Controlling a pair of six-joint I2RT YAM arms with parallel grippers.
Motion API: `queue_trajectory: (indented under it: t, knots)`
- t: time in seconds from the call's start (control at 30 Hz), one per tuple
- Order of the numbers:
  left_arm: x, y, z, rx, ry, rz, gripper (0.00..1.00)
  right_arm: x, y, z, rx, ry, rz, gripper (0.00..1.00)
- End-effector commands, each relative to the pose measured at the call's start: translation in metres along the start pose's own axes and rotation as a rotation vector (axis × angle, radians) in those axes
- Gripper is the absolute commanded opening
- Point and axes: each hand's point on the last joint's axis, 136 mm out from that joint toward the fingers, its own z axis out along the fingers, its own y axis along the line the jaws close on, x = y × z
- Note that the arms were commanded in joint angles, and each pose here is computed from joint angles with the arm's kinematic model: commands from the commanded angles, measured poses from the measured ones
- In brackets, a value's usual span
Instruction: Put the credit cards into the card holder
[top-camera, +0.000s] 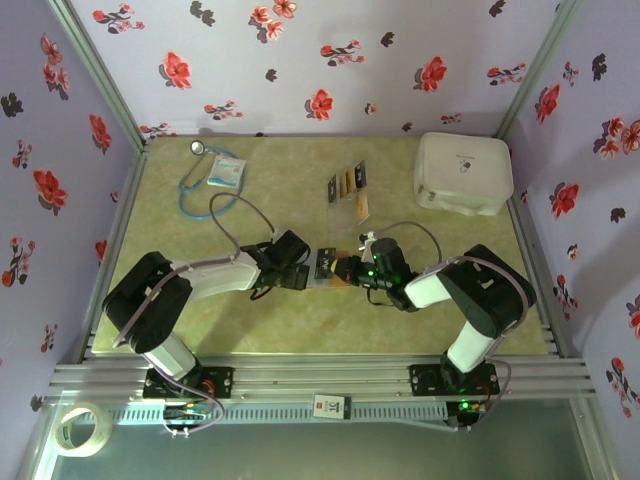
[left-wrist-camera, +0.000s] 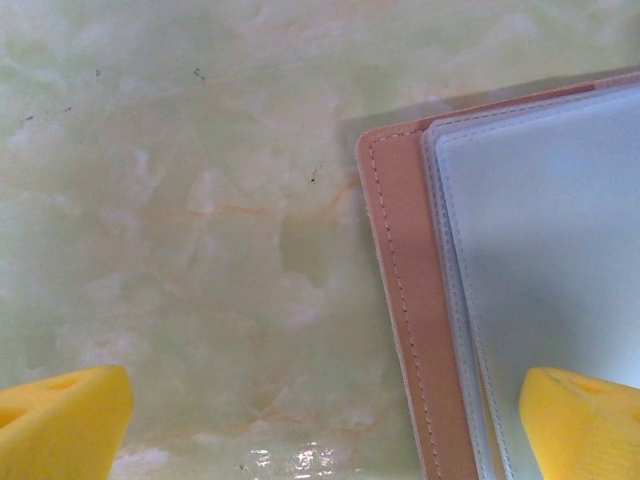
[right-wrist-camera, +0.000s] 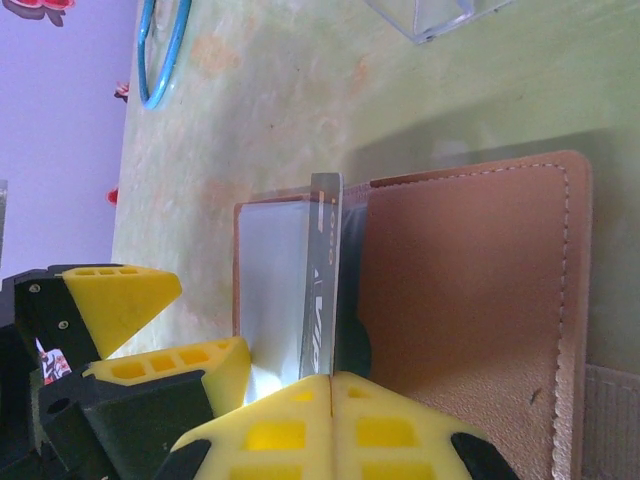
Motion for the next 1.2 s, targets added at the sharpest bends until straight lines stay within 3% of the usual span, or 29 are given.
queue_trajectory:
  t: [0.0,1.17]
  knots:
    - [0.011,0.016,0.001,-0.059,0.025,0.002,1.00,-0.004,-0.008,-0.004,0.019,-0.038,0.013,0.00]
    - [0.012,0.017,0.002,-0.058,0.025,0.001,1.00,0.001,-0.012,0.001,-0.059,-0.025,0.084,0.00]
